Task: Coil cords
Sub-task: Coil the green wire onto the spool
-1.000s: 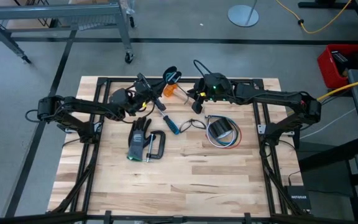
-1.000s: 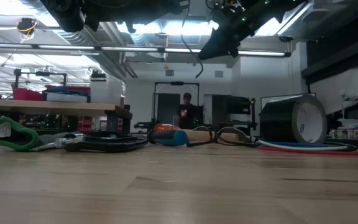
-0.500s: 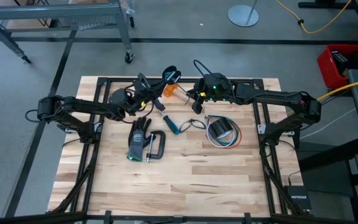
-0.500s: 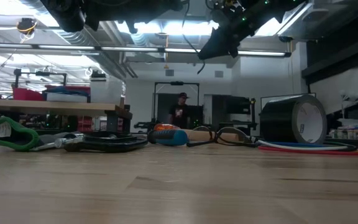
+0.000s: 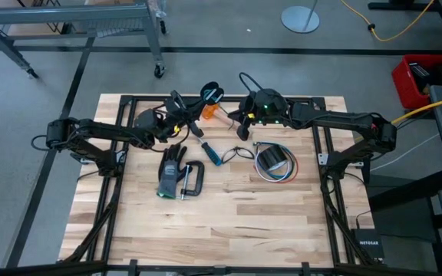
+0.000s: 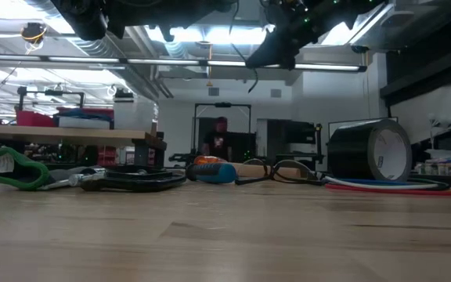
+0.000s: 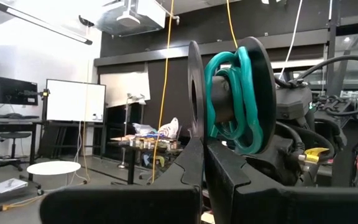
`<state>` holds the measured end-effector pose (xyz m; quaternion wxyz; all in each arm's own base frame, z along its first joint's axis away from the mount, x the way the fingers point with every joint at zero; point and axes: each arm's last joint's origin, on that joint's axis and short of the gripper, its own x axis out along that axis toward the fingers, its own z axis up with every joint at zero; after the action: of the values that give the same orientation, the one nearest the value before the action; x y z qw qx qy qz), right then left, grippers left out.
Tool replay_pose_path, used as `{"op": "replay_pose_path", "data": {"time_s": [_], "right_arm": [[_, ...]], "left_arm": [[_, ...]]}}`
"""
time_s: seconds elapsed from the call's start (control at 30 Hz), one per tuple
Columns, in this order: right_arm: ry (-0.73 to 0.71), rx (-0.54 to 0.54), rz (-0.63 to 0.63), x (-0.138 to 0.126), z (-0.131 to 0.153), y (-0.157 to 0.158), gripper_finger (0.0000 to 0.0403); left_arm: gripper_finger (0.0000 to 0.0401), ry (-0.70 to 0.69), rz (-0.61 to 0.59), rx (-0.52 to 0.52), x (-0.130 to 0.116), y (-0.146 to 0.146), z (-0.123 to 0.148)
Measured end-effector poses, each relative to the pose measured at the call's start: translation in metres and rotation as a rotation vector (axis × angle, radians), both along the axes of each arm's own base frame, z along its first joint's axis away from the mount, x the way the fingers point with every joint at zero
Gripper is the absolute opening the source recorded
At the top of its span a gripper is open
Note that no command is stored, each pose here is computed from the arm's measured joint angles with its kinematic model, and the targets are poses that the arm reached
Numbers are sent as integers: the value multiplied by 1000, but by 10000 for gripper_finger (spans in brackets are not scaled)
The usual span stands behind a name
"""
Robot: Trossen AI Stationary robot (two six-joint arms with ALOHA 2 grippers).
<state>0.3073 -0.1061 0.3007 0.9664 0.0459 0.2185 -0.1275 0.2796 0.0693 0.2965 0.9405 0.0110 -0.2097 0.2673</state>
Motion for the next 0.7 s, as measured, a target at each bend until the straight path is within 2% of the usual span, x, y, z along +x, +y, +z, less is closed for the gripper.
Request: {"op": "replay_pose_path", "data": {"time_s": [0.2,0.53,0.7], "right_arm": [[-59,57,14,2,4,1,13],[-156,79,77,12,12,25,4],[-197,148,62,16,15,36,4]], "left_arm": [[0,0,0,0,0,0,0],[0,15,11,20,0,0,0],[0,16,12,23,0,0,0]]}}
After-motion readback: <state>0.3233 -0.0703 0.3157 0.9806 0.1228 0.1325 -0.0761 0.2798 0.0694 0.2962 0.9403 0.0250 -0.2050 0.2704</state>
